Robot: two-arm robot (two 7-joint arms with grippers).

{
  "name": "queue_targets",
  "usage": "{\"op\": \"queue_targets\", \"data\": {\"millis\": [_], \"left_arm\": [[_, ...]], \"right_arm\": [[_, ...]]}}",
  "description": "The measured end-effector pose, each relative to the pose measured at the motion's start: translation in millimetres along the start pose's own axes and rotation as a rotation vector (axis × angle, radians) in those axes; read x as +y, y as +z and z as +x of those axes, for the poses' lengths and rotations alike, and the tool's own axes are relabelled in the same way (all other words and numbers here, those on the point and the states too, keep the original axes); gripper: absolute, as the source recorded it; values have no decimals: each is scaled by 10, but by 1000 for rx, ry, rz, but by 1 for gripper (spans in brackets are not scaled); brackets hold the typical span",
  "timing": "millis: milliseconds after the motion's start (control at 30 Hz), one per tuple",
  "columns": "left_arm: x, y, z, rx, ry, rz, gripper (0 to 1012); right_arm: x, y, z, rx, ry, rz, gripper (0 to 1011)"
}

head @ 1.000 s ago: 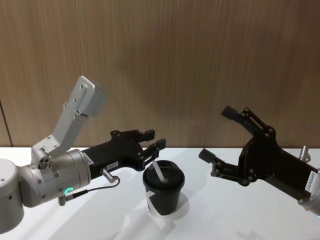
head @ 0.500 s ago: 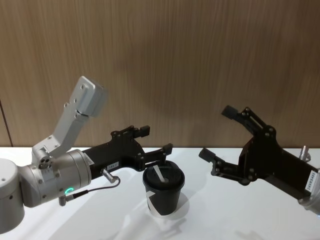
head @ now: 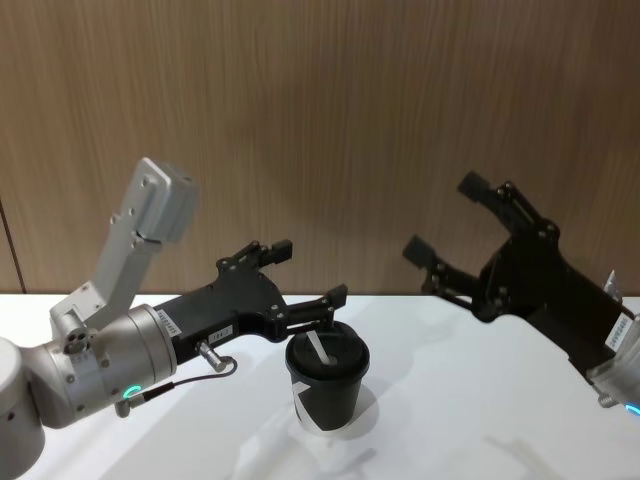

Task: Pick up the straw with one hand, pass it to the other hand, and insert it into the cup.

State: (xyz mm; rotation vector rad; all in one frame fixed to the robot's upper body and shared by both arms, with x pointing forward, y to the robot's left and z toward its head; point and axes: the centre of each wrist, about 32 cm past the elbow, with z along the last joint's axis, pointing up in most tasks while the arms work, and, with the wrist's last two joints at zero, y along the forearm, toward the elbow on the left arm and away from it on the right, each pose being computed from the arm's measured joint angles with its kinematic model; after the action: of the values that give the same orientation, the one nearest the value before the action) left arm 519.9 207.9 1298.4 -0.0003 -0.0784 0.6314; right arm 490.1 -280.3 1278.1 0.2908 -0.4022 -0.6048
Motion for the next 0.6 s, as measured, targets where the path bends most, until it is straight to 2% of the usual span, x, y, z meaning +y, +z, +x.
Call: {"op": "queue_targets", "data": {"millis": [367,600], "left_arm": [[75,-23,-78,-55,14,-107,1003],[96,-40,-144,-99,46,-186,1003]], "right_arm": [[144,81,-101,113,-156,-33,1001],[172,83,-124,152,-172,-66,1001]]}}
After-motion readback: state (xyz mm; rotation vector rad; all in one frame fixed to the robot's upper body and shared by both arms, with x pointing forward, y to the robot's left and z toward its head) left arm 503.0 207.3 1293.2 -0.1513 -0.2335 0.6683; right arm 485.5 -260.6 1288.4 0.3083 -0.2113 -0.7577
